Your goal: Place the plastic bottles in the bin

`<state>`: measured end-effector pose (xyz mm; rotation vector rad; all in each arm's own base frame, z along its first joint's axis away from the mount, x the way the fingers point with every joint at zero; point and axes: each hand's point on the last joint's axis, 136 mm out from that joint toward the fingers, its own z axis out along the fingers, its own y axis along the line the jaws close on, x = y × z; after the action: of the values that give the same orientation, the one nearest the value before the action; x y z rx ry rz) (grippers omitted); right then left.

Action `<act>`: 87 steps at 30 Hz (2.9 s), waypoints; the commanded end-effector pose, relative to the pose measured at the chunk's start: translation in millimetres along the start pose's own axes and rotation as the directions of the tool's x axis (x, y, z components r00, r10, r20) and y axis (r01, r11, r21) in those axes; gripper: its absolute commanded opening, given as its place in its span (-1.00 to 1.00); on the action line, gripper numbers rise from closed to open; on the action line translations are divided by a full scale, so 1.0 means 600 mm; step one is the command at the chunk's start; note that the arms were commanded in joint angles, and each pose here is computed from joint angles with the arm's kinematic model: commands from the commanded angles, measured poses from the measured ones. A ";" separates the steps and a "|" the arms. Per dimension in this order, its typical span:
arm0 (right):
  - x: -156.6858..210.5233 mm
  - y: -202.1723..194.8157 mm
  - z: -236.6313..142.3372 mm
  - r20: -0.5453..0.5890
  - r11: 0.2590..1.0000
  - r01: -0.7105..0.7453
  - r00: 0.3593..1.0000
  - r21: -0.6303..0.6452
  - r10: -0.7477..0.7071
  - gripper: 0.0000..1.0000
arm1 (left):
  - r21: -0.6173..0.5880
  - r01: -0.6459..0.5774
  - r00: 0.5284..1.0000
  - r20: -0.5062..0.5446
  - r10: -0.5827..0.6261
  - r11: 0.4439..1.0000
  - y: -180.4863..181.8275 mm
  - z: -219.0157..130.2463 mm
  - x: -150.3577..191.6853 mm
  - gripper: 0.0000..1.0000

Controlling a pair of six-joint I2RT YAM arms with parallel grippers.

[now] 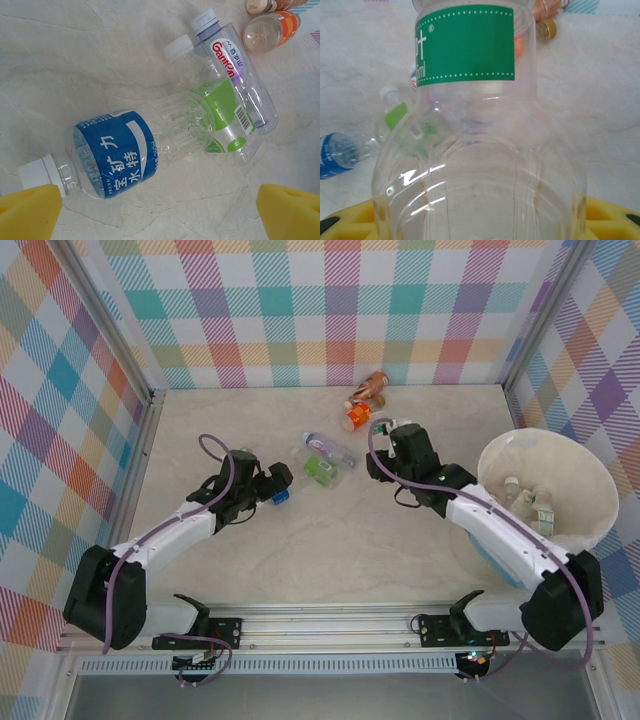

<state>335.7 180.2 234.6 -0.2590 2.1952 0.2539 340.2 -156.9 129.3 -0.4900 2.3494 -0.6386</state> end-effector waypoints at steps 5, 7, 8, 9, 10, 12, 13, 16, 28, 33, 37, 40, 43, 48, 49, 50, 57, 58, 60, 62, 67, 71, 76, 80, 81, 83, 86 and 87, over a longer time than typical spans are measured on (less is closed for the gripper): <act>-0.068 0.006 -0.135 0.196 0.994 0.069 0.979 -0.085 -0.051 -0.14 | 0.010 0.030 1.000 0.000 -0.030 0.999 0.007 0.008 -0.001 1.00; -0.077 -0.007 -0.165 0.220 0.996 0.064 0.974 -0.068 -0.048 -0.12 | 0.012 0.032 0.999 0.000 -0.032 0.999 0.007 0.009 -0.001 1.00; -0.081 -0.018 -0.181 0.230 0.997 0.058 0.972 -0.045 -0.046 -0.13 | 0.011 0.036 0.999 0.001 -0.036 0.999 0.008 0.011 -0.002 1.00; -0.082 -0.030 -0.193 0.232 0.999 0.051 0.972 -0.013 -0.046 -0.14 | 0.014 0.037 0.999 -0.001 -0.037 0.999 0.006 0.011 -0.001 1.00; -0.082 -0.040 -0.203 0.234 0.999 0.045 0.971 0.012 -0.046 -0.14 | 0.017 0.037 0.999 -0.001 -0.037 0.999 0.005 0.012 -0.002 1.00; -0.081 -0.067 -0.222 0.235 0.995 0.045 0.970 0.090 -0.065 -0.14 | 0.021 0.040 0.999 -0.007 -0.040 0.999 0.004 0.014 0.000 1.00; -0.081 -0.080 -0.229 0.238 0.991 0.046 0.968 0.129 -0.076 -0.14 | 0.025 0.042 0.999 -0.007 -0.042 0.999 0.001 0.014 -0.001 1.00; -0.081 -0.119 -0.254 0.256 0.972 0.035 0.962 0.234 -0.096 -0.15 | 0.028 0.044 0.999 -0.015 -0.043 0.999 0.000 0.016 0.001 1.00; -0.064 -0.256 -0.370 0.259 0.832 -0.149 0.966 0.535 0.007 -0.22 | 0.025 0.046 0.999 -0.020 -0.046 0.999 0.002 0.017 0.003 1.00; -0.004 -0.340 -0.383 0.148 0.675 -0.223 0.975 0.703 0.167 -0.20 | 0.022 0.050 0.997 -0.061 -0.048 0.999 0.002 0.028 0.014 1.00; 0.029 -0.384 -0.383 0.113 0.609 -0.265 0.954 0.748 0.277 -0.15 | 0.010 0.050 0.995 -0.091 -0.049 0.999 0.005 0.036 0.023 1.00; 0.056 -0.404 -0.370 0.082 0.590 -0.294 0.930 0.752 0.359 -0.07 | 0.001 0.021 0.996 -0.092 -0.020 1.000 0.008 0.034 0.023 1.00; 0.078 -0.418 -0.361 0.055 0.562 -0.300 0.910 0.771 0.410 0.08 | -0.026 -0.065 0.995 -0.077 0.063 0.998 0.019 0.031 0.018 1.00; 0.082 -0.422 -0.356 0.059 0.546 -0.316 0.898 0.776 0.436 0.70 | 0.041 -0.239 0.966 -0.087 0.242 0.970 0.008 0.029 0.028 1.00; 0.079 -0.420 -0.356 0.066 0.551 -0.323 0.898 0.770 0.435 0.79 | 0.066 -0.265 0.958 -0.097 0.271 0.962 0.003 0.030 0.034 1.00; 0.076 -0.418 -0.356 0.076 0.557 -0.333 0.898 0.761 0.433 0.92 | 0.078 -0.295 0.948 -0.103 0.302 0.952 0.001 0.029 0.040 1.00; 0.053 -0.400 -0.370 0.175 0.577 -0.412 0.890 0.705 0.421 0.99 | 0.129 -0.514 0.851 -0.047 0.523 0.848 -0.016 0.007 0.077 1.00; 0.050 -0.397 -0.371 0.184 0.582 -0.420 0.888 0.696 0.422 0.99 | 0.109 -0.531 0.842 -0.043 0.537 0.841 -0.012 0.005 0.080 1.00; 0.043 -0.390 -0.373 0.195 0.600 -0.432 0.886 0.673 0.420 0.99 | 0.066 -0.560 0.825 -0.048 0.564 0.826 -0.004 0.007 0.087 1.00; 0.037 -0.384 -0.373 0.206 0.616 -0.441 0.886 0.653 0.417 0.99 | 0.035 -0.594 0.802 -0.060 0.595 0.804 0.003 0.011 0.096 1.00; 0.008 -0.351 -0.360 0.267 0.720 -0.459 0.888 0.521 0.374 0.99 | 0.035 -0.632 0.768 -0.106 0.631 0.775 0.009 0.021 0.118 1.00; -0.020 -0.322 -0.358 0.329 0.786 -0.468 0.876 0.404 0.353 1.00 | 0.092 -0.629 0.754 -0.170 0.635 0.772 0.008 0.027 0.145 1.00; -0.053 -0.266 -0.345 0.351 0.883 -0.424 0.873 0.202 0.339 0.99 | 0.115 -0.660 0.707 -0.239 0.665 0.743 0.014 0.034 0.179 1.00; -0.090 -0.145 -0.320 0.276 0.916 -0.309 0.885 -0.257 0.376 0.99 | 0.089 -0.712 0.662 -0.246 0.708 0.696 0.016 0.039 0.190 1.00; -0.097 -0.120 -0.319 0.247 0.883 -0.295 0.884 -0.364 0.397 0.99 | 0.078 -0.719 0.657 -0.249 0.712 0.691 0.017 0.042 0.190 1.00; -0.105 -0.092 -0.319 0.225 0.839 -0.271 0.883 -0.472 0.411 0.99 | 0.073 -0.723 0.651 -0.259 0.713 0.687 0.019 0.045 0.193 1.00; -0.108 -0.065 -0.318 0.236 0.827 -0.214 0.894 -0.520 0.380 0.99 | 0.082 -0.723 0.649 -0.262 0.715 0.686 0.018 0.050 0.197 0.96; -0.108 -0.059 -0.315 0.237 0.826 -0.206 0.897 -0.525 0.374 0.99 | 0.083 -0.724 0.648 -0.261 0.716 0.685 0.018 0.051 0.198 0.92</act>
<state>252.6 71.1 366.6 0.0354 1.9023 0.8181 269.7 -211.5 41.1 0.5469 2.5414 -0.3065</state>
